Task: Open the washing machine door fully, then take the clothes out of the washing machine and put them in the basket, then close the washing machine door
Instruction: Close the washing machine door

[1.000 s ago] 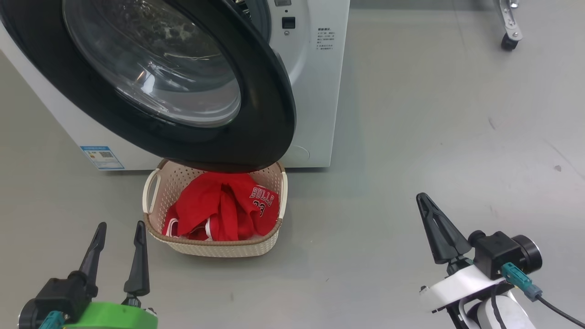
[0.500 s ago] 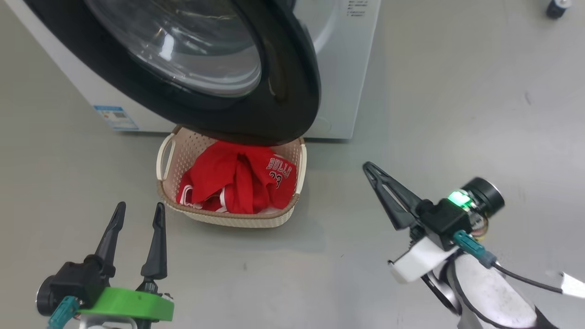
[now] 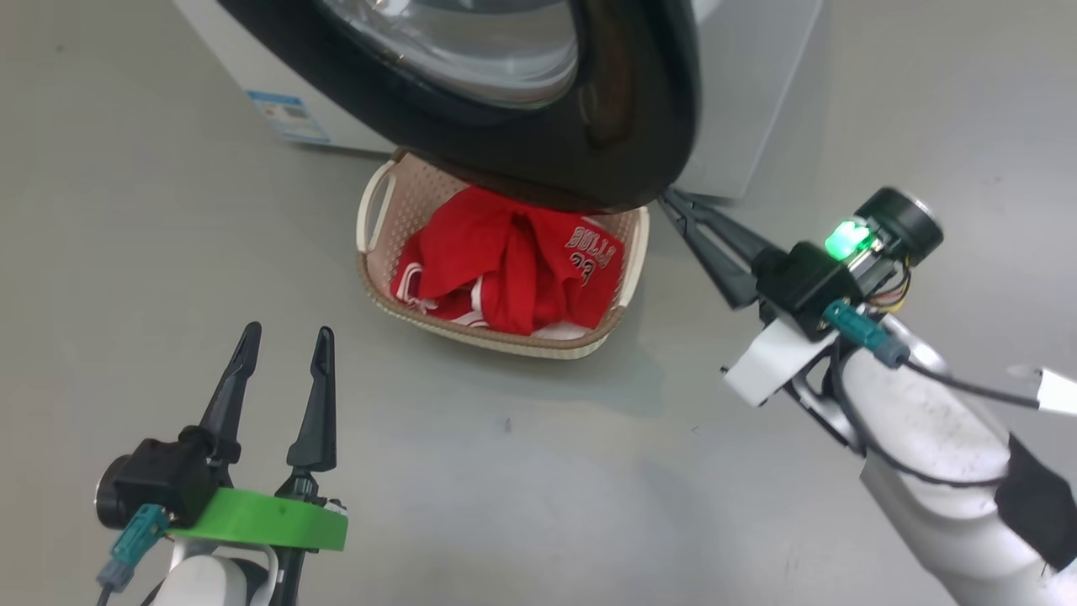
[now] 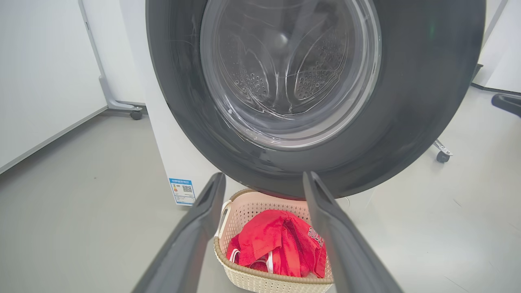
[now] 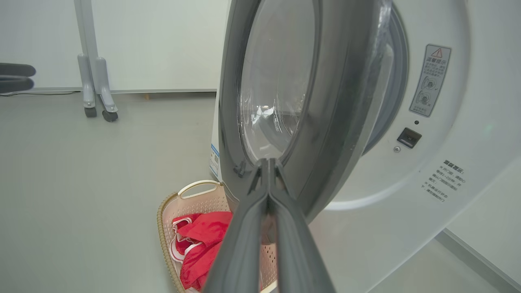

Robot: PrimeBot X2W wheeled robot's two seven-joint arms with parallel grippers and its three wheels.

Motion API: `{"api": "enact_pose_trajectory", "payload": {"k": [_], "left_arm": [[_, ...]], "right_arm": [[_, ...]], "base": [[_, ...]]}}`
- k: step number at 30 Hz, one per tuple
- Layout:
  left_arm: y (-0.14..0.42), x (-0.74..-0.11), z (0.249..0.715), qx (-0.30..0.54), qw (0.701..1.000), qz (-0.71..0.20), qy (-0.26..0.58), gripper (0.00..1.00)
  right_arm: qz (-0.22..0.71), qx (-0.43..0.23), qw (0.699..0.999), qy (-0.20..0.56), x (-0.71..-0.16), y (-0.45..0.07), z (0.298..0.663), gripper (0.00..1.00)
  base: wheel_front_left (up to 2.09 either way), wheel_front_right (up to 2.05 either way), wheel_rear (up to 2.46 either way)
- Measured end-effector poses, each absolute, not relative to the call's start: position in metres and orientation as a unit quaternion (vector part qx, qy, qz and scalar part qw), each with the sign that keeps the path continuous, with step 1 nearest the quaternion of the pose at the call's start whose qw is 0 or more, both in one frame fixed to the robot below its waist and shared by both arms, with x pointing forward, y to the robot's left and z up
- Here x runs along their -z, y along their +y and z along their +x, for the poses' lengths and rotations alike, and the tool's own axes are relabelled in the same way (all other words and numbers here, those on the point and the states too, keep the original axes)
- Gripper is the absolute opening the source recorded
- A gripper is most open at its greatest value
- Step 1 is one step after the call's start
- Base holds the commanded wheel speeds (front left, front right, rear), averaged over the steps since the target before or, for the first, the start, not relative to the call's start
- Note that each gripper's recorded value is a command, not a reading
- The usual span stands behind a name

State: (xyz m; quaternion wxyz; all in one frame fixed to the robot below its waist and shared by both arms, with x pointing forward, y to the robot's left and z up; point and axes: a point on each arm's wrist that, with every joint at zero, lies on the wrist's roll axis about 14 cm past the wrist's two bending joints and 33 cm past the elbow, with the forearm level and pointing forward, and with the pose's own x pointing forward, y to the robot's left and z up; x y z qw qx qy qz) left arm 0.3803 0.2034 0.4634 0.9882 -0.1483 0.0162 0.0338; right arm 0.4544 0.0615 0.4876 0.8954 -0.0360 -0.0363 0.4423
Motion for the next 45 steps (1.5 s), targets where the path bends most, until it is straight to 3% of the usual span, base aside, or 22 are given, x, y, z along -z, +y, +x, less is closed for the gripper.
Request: {"api": "enact_pose_trajectory", "payload": {"k": [13,23,45], "left_arm": [[0.231,-0.446,0.374,-0.084,0.986,-0.136,0.044,1.0],[0.25,-0.438,0.363,-0.118,0.984,-0.124,0.059,1.0],[0.244,-0.415,0.381,-0.116,0.978,-0.151,0.083,1.0]], "right_arm": [[-0.032,-0.467,0.883,-0.028,-0.469,0.09,0.509,0.0],[-0.004,-0.472,0.881,-0.019,-0.458,0.105,0.529,0.0],[-0.03,-0.408,0.911,-0.05,-0.464,0.074,0.624,0.0]], "base": [[0.0,0.0,0.0],[0.0,0.0,0.0],[0.0,0.0,0.0]]}}
